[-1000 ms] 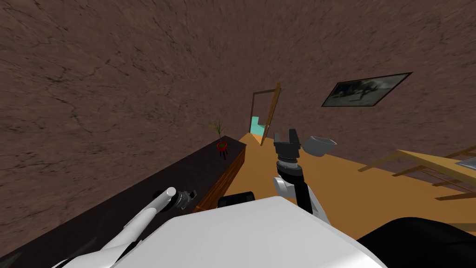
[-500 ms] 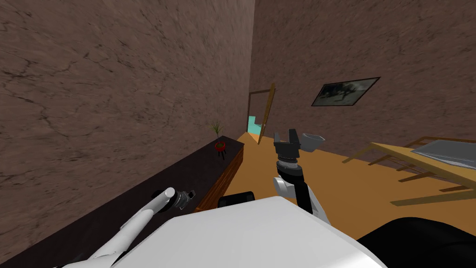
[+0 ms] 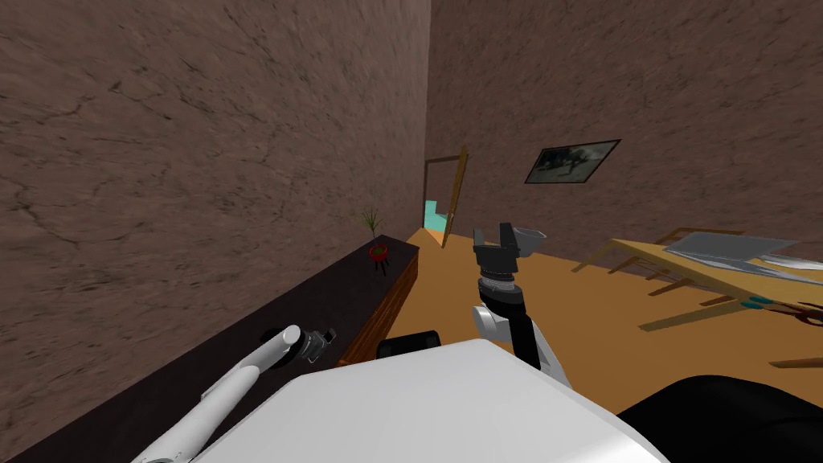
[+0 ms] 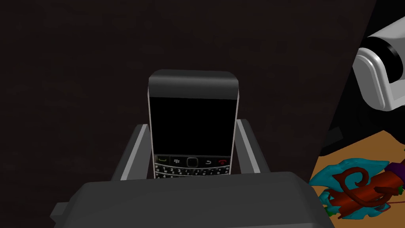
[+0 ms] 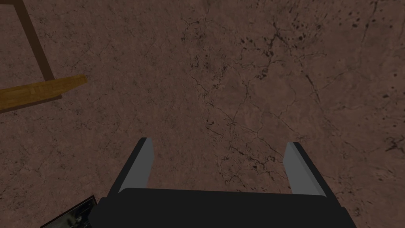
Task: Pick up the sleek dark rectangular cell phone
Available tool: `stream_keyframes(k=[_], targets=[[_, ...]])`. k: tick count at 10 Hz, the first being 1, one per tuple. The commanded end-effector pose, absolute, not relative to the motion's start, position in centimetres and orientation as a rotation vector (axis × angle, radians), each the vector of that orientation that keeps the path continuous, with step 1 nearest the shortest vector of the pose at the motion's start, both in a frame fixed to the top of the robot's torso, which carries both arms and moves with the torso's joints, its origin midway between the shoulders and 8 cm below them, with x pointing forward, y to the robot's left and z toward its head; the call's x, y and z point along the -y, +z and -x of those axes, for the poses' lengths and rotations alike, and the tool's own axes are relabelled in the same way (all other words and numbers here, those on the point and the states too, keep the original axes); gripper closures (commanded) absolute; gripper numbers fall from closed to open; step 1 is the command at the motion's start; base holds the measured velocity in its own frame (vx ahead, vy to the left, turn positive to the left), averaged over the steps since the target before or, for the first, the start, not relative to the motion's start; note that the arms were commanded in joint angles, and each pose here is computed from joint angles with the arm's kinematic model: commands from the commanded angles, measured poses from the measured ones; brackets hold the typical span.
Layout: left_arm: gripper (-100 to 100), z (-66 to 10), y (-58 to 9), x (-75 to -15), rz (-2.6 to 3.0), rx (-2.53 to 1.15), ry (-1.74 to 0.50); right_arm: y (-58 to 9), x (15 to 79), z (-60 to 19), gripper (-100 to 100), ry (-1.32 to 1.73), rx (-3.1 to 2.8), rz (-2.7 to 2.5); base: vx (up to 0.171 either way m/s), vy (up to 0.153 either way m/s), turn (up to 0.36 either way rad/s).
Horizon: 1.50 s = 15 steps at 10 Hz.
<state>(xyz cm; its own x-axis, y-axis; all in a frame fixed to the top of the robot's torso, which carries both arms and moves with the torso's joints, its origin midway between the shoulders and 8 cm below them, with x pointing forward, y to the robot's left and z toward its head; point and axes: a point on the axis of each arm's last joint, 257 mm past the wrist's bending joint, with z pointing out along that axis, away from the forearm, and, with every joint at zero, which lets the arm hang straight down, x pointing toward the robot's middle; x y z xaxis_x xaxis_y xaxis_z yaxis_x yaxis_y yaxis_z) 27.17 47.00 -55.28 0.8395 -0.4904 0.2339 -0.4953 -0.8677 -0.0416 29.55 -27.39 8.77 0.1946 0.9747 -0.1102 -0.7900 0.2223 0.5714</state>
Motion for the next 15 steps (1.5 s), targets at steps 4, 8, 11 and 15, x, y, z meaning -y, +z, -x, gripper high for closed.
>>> stream_keyframes(k=[4,8,11,15], targets=[[100,-26.8,-54.8,-47.1,-3.018,0.736,0.378,8.8,27.4,-29.5,0,1.293,-0.507,-0.436,-0.042,0.032,-0.109],[100,-26.3,-54.4,-46.7,-3.028,0.678,0.38,8.8,27.4,-29.5,0,1.293,-0.507,-0.436,-0.051,0.031,-0.123],[100,-26.0,-54.3,-46.4,-3.036,0.601,0.379,8.8,27.4,-29.6,0,1.293,-0.507,-0.436,-0.058,0.03,-0.125],[100,-25.6,-54.2,-45.9,-3.035,0.566,0.377,8.8,27.4,-29.5,0,1.293,-0.507,-0.436,-0.032,0.012,-0.066]])
